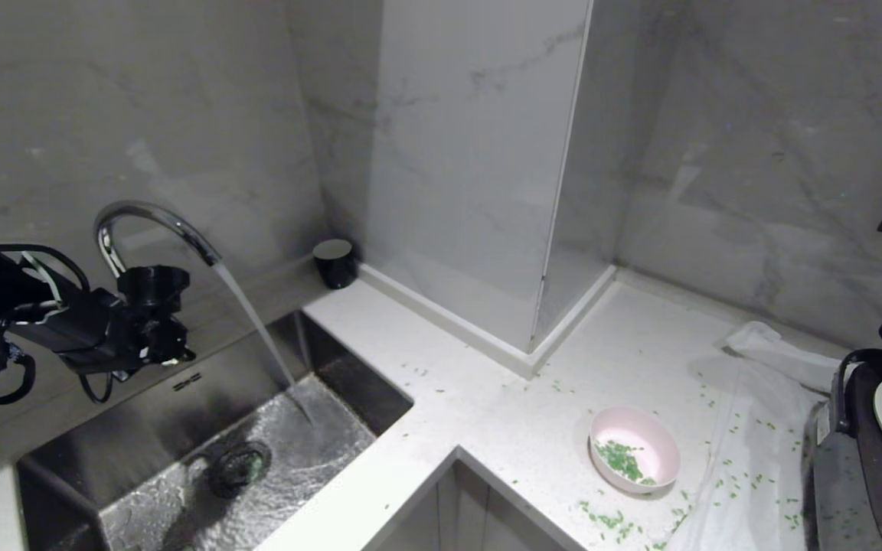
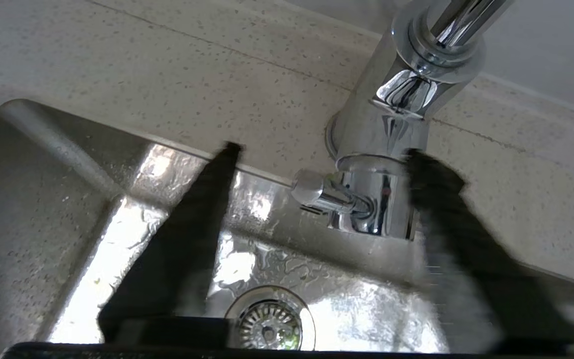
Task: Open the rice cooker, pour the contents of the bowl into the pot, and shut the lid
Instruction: Turn on the tap
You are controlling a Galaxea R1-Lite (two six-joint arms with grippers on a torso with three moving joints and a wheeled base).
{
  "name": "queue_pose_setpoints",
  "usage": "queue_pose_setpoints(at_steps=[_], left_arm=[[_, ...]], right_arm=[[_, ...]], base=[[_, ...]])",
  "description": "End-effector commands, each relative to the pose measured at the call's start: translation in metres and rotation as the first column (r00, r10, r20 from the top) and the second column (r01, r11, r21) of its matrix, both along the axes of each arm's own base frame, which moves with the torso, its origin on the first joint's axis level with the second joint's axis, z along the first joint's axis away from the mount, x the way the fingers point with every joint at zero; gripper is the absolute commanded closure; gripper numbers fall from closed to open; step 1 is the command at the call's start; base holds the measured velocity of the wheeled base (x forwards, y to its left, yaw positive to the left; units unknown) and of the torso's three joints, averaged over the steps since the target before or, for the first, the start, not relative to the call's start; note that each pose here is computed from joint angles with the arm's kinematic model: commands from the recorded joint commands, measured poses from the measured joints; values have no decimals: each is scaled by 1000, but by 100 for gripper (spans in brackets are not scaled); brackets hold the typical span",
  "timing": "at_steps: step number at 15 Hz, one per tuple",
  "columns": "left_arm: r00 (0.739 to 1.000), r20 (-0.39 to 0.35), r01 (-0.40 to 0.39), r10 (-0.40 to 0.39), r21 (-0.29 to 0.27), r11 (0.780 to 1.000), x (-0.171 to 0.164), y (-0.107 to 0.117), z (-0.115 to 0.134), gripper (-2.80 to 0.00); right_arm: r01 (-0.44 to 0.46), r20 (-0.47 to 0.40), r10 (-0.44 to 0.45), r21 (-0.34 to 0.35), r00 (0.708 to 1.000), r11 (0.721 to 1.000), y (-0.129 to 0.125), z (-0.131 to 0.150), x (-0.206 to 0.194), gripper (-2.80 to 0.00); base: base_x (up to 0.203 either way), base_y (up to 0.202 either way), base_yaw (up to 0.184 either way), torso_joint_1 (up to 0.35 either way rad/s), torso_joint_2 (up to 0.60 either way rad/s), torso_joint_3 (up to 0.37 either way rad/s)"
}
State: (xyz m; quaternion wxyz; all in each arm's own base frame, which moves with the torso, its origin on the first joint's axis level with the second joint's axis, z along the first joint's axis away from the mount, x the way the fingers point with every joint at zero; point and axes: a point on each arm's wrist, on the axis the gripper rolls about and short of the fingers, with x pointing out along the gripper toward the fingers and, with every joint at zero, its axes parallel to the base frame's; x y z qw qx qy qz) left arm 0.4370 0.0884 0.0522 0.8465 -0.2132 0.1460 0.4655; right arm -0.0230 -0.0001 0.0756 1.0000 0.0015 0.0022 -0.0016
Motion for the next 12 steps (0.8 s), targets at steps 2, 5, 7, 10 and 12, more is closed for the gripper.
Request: queue_pose_setpoints(at_steps=[2, 5, 7, 10, 12], left_arm=[[1000, -9, -8, 8, -2, 1000, 2, 2, -8, 0], [1000, -15, -21, 21, -2, 1000, 3, 8, -13, 0], [1000, -7, -27, 27, 4, 1000, 4, 14, -9, 0], [999, -3, -33, 33, 12, 999, 6, 19, -5, 0], [999, -10, -31, 31, 14, 999, 6, 20, -5, 0]], right_arm=[[0, 1, 0, 0, 1000, 1000, 0, 0, 0, 0], [0, 1, 0, 0, 1000, 1000, 0, 0, 0, 0], [0, 1, 0, 0, 1000, 1000, 0, 0, 0, 0], [0, 1, 0, 0, 1000, 1000, 0, 0, 0, 0], [0, 1, 0, 0, 1000, 1000, 0, 0, 0, 0]], base=[[0, 0, 0, 0, 0, 0], [0, 0, 0, 0, 0, 0], [0, 0, 0, 0, 0, 0], [0, 0, 0, 0, 0, 0], [0, 0, 0, 0, 0, 0]])
